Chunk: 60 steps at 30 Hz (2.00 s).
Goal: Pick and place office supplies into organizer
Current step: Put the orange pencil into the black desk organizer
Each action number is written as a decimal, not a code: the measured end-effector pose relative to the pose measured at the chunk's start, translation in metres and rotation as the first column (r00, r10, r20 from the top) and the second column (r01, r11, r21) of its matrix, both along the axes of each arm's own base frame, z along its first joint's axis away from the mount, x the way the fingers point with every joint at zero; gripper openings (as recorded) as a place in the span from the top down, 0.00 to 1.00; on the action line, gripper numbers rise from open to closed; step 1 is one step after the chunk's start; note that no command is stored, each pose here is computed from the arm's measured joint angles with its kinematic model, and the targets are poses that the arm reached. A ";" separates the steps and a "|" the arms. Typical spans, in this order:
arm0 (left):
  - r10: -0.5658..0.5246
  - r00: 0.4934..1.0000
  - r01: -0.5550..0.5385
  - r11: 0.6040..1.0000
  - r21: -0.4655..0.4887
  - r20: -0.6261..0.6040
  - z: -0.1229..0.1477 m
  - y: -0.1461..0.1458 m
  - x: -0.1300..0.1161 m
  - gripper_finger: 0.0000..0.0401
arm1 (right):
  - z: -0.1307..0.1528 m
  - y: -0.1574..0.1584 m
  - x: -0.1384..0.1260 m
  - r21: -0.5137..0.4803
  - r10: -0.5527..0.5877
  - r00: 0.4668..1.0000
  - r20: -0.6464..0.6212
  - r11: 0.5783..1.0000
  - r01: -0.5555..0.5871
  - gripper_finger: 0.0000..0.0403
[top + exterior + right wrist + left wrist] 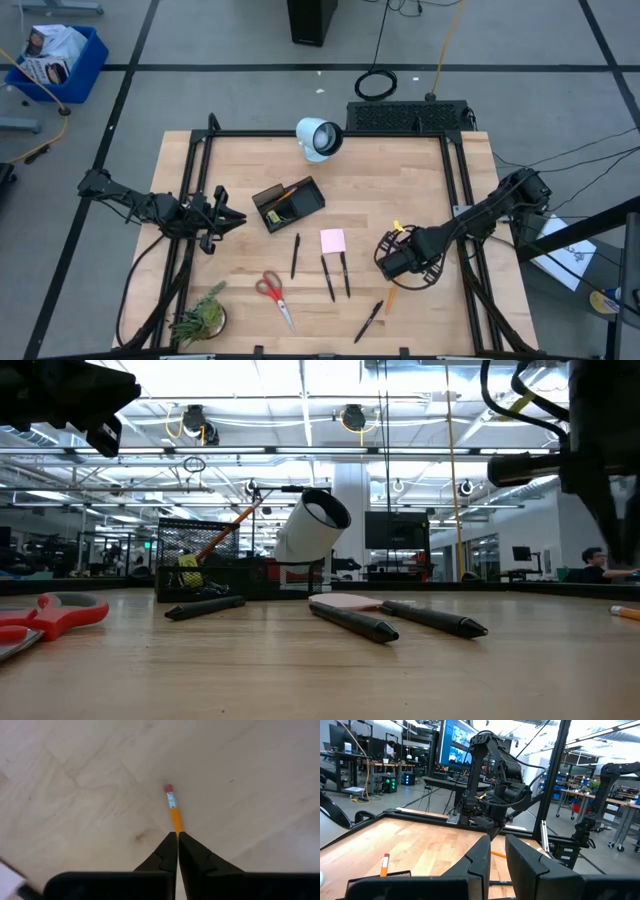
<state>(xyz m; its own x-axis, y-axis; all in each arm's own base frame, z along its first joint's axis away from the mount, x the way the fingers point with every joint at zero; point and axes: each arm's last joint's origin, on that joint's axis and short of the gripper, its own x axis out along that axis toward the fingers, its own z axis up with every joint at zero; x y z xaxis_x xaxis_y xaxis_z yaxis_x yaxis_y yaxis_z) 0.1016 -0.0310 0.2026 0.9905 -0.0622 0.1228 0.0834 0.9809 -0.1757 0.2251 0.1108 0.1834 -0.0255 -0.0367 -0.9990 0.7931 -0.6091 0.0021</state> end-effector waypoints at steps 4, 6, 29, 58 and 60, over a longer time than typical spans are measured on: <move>0.000 1.000 0.000 1.000 0.000 0.000 0.000 0.000 0.000 0.84 | -0.002 0.000 -0.001 -0.004 0.033 0.999 -0.003 0.999 -0.033 0.89; 0.000 1.000 0.000 1.000 0.000 0.000 0.000 0.000 0.000 0.84 | -0.005 -0.001 -0.002 -0.007 0.046 0.999 -0.005 0.999 -0.046 0.84; 0.000 1.000 0.000 1.000 0.000 0.000 0.000 0.000 0.000 0.84 | -0.046 -0.020 -0.012 0.017 0.086 0.996 0.035 0.996 -0.086 0.71; 0.000 1.000 0.000 1.000 -0.001 0.001 0.000 0.000 0.000 0.84 | -0.047 -0.020 -0.010 -0.010 0.161 0.986 0.052 0.987 -0.161 0.89; 0.000 1.000 0.000 1.000 0.000 0.001 0.000 0.000 0.000 0.84 | -0.047 -0.020 -0.010 -0.010 0.164 0.985 0.052 0.986 -0.164 0.89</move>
<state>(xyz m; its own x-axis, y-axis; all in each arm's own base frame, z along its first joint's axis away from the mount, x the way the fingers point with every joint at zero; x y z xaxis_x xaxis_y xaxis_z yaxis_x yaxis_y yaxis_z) 0.1016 -0.0310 0.2028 0.9904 -0.0620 0.1236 0.0834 0.9808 -0.1761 0.2147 0.0906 0.1367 0.0343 -0.0417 -0.9985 0.8810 -0.4705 0.0499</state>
